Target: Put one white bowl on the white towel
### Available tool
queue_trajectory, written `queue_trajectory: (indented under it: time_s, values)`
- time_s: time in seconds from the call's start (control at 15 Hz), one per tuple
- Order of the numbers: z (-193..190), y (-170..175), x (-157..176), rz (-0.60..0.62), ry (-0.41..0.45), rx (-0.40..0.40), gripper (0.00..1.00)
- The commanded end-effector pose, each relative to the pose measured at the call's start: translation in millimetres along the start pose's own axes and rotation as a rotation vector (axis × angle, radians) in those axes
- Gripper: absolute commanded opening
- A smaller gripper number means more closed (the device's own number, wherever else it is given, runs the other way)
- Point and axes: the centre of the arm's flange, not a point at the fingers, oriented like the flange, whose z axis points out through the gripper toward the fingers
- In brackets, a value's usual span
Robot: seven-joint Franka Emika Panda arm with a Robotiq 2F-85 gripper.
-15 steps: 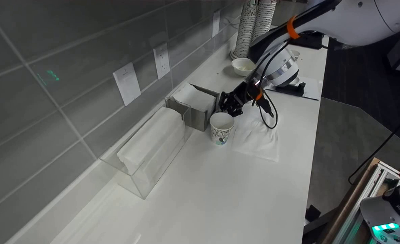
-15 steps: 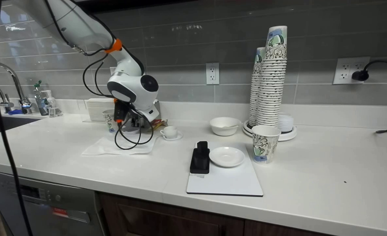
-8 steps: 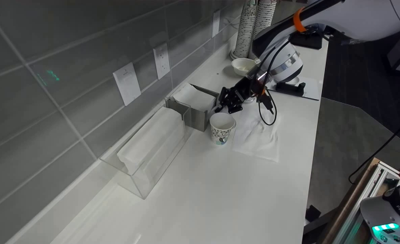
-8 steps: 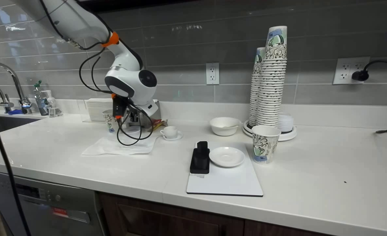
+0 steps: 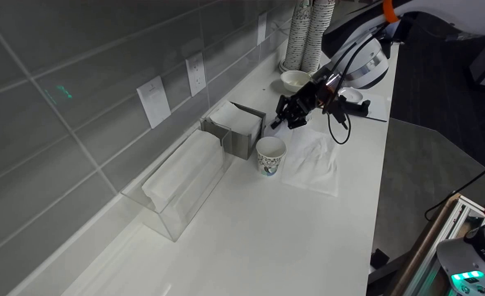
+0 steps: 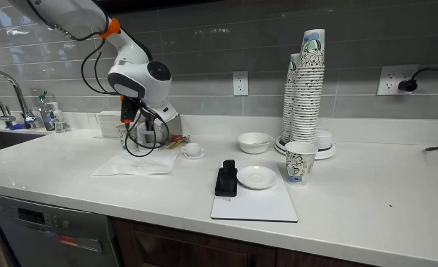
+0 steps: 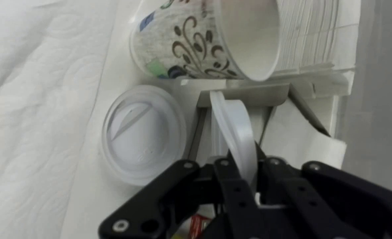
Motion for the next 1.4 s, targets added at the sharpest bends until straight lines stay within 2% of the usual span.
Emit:
queue_trajectory:
  time_s: [0.0, 0.33, 0.53, 0.87, 1.07, 1.33]
  values:
    - [-44.0, -8.8, -29.6, 0.016, 0.178, -0.104, 0.02]
    - [-64.5, -23.9, -55.9, -0.023, 0.399, -0.286, 0.02]
    - [-62.0, -22.7, -70.1, -0.032, 0.492, -0.406, 0.02]
    - [-57.0, 22.1, -78.0, -0.027, 0.584, -0.584, 0.02]
    - [-79.0, 46.4, -67.7, -0.02, 0.635, -0.663, 0.02]
    - [-122.3, 51.6, -41.8, -0.021, 0.671, -0.76, 0.02]
